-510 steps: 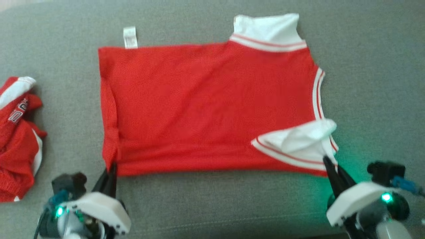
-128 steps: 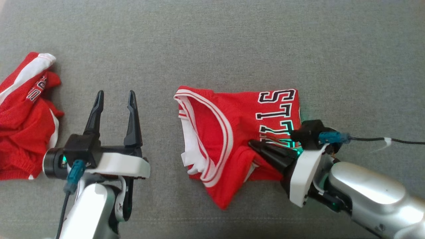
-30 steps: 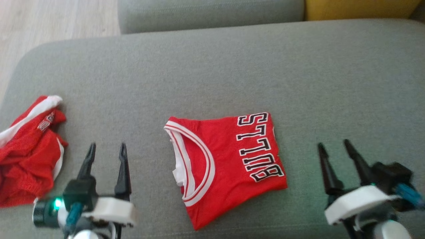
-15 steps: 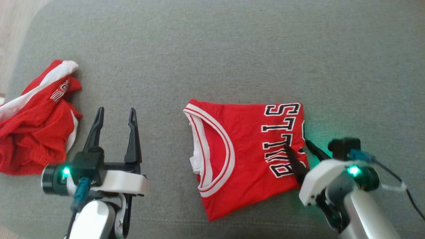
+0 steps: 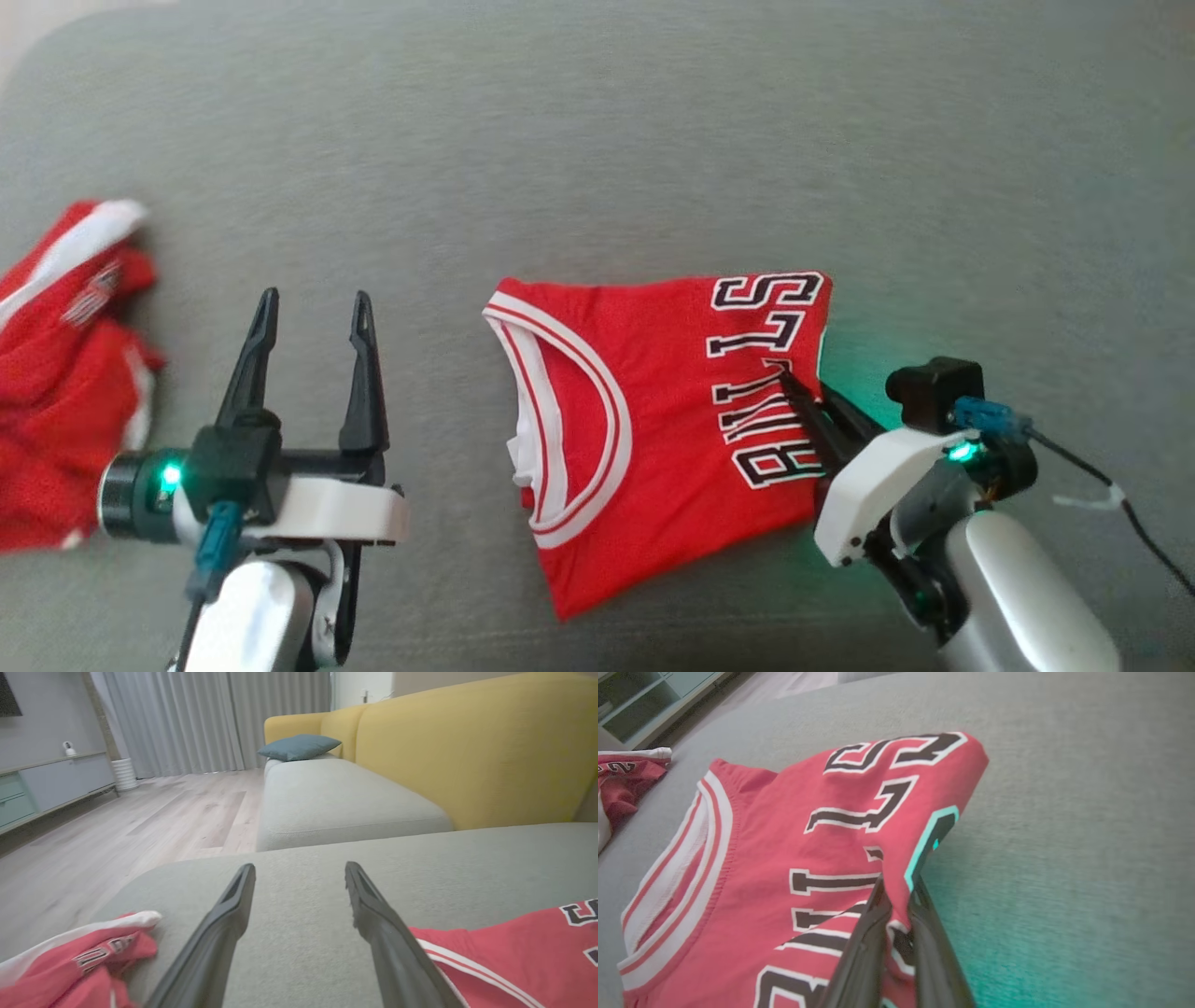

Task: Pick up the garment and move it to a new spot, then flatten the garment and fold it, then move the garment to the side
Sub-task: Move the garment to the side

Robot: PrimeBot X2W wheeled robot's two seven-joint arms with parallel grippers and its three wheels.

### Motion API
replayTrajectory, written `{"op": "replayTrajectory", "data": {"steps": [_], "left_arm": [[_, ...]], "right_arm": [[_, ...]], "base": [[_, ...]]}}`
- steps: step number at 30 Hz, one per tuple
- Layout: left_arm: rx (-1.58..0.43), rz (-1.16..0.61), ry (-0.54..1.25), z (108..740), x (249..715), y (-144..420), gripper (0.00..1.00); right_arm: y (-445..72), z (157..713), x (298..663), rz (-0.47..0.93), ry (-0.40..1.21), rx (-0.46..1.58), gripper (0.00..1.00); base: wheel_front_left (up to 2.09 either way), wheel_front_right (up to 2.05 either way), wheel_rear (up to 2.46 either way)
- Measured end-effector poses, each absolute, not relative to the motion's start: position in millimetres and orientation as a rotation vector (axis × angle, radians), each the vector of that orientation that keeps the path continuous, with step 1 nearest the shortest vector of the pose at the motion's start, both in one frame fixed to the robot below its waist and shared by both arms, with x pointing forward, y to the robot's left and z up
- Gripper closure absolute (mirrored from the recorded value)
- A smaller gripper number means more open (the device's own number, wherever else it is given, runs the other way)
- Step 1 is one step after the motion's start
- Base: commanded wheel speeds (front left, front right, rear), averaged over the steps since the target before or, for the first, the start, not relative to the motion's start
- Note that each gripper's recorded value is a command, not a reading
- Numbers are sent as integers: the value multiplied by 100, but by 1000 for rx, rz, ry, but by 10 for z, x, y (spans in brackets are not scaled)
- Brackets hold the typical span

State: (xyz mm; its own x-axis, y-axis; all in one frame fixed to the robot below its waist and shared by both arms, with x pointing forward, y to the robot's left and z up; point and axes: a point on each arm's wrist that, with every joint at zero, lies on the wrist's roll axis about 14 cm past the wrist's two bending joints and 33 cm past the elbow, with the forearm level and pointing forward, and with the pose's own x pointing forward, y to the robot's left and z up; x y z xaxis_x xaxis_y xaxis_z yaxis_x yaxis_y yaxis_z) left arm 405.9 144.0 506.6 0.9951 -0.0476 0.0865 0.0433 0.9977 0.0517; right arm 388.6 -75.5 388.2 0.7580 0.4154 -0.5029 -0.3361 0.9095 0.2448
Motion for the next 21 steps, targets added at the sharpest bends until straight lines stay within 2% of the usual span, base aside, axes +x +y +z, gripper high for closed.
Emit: {"op": "replayTrajectory", "data": {"steps": [7,14,21], "left_arm": [[13,-281,-117,5066,4267,710,0],[-32,-497,-195,5207,4464,-7,0],[-70,-608,-206,5130,4580,-390,0]], "right_arm": [[-1634,4104,3984,235,511,35,100],[-2934,4495,4138,-57,420,-73,100],[-3569,4645,4245,-195,394,-136,100]], "base": [[0,0,0],[0,0,0],[0,0,0]]}}
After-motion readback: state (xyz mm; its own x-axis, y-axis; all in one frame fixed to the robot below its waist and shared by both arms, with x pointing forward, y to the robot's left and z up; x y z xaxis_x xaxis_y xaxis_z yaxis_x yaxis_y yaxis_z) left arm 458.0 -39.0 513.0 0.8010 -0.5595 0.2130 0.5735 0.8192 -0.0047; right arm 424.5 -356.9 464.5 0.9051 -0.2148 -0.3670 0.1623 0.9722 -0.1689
